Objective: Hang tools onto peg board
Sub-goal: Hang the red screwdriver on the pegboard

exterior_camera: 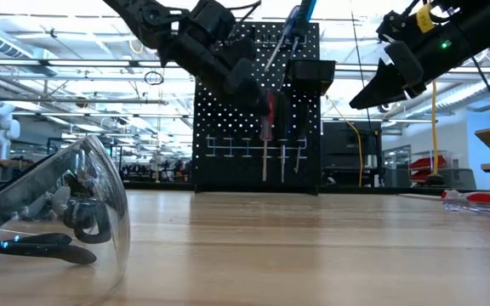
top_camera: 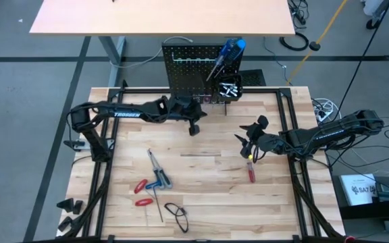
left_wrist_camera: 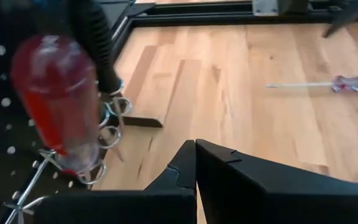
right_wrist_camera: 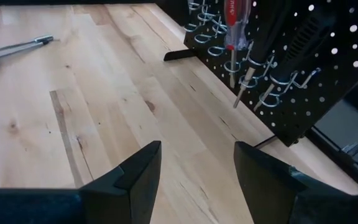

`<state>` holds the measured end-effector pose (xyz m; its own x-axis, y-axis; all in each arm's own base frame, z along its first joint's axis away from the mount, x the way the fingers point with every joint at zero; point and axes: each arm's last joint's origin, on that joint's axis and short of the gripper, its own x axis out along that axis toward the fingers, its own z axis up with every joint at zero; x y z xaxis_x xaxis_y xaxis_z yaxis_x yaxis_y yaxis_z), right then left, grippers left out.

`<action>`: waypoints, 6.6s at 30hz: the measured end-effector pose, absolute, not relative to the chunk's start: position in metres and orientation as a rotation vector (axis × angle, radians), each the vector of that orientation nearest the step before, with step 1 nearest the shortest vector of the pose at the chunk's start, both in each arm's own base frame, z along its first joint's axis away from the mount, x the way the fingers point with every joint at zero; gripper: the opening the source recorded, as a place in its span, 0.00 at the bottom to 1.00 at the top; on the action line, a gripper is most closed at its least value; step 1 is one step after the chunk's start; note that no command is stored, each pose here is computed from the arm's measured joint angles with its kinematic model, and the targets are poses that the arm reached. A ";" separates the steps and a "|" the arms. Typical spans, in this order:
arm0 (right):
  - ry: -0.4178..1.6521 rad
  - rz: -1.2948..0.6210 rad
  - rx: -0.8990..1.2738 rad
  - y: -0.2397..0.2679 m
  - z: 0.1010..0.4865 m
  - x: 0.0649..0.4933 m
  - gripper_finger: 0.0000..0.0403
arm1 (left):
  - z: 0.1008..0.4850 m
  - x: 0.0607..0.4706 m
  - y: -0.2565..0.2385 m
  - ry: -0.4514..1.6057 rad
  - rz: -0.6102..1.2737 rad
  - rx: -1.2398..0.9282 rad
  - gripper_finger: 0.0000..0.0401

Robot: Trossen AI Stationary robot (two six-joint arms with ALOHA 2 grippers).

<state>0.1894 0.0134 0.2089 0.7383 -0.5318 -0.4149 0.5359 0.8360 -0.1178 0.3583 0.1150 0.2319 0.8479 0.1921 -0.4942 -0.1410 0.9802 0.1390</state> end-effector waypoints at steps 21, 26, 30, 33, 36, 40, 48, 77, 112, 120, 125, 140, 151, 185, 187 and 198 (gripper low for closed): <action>0.590 0.140 -0.844 0.027 0.204 0.191 0.48 | 0.228 0.287 0.005 0.181 0.033 0.199 0.00; 0.647 0.128 -0.865 0.019 0.200 0.190 0.48 | 0.233 0.286 -0.003 0.111 0.008 0.248 0.00; 0.721 0.126 -0.862 0.013 0.204 0.189 0.48 | 0.234 0.286 -0.003 0.103 0.011 0.252 0.00; 0.732 0.068 -0.869 0.010 0.225 0.193 0.48 | 0.235 0.286 -0.002 0.089 0.015 0.251 0.00; 0.715 0.016 -0.847 0.007 0.249 0.197 0.48 | 0.239 0.287 -0.001 0.055 0.022 0.245 0.00; 0.671 -0.040 -0.720 0.004 0.266 0.200 0.48 | 0.243 0.287 0.001 0.009 0.035 0.242 0.00; 0.845 0.064 -0.644 0.004 0.250 0.192 0.48 | 0.243 0.287 0.001 0.010 0.033 0.242 0.01; 1.383 0.577 -1.178 0.012 0.182 0.203 0.48 | 0.240 0.287 0.000 0.040 0.024 0.239 0.03; 1.347 0.559 -0.788 0.041 0.140 0.231 0.11 | 0.237 0.285 -0.005 0.085 -0.028 0.191 0.12; 1.235 0.387 -0.495 0.047 0.143 0.245 0.03 | 0.256 0.271 -0.011 0.049 -0.058 0.198 0.27; 1.067 0.266 -0.343 0.049 0.154 0.259 0.01 | 0.267 0.258 -0.016 0.013 -0.233 0.237 0.28; 0.211 0.169 -0.152 0.048 0.226 0.304 0.01 | 0.262 0.226 -0.012 -0.237 -0.186 0.209 0.30; 0.080 0.111 -0.178 0.033 0.238 0.308 0.01 | 0.243 0.247 -0.015 -0.271 -0.198 0.181 0.57; 0.105 0.066 -0.093 0.026 0.225 0.317 0.01 | 0.233 0.307 -0.024 -0.233 -0.195 0.174 0.28; 0.105 0.065 -0.093 0.026 0.225 0.317 0.01 | 0.233 0.307 -0.024 -0.230 -0.182 0.173 0.24; 0.113 0.051 -0.097 0.025 0.231 0.312 0.23 | 0.231 0.307 -0.023 -0.206 -0.146 0.165 0.24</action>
<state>0.3125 0.0252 0.2306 0.9924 0.0449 -0.1148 -0.0558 0.9940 -0.0937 0.3068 -0.0233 0.2314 0.9685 -0.1604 0.1905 0.1267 0.9760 0.1773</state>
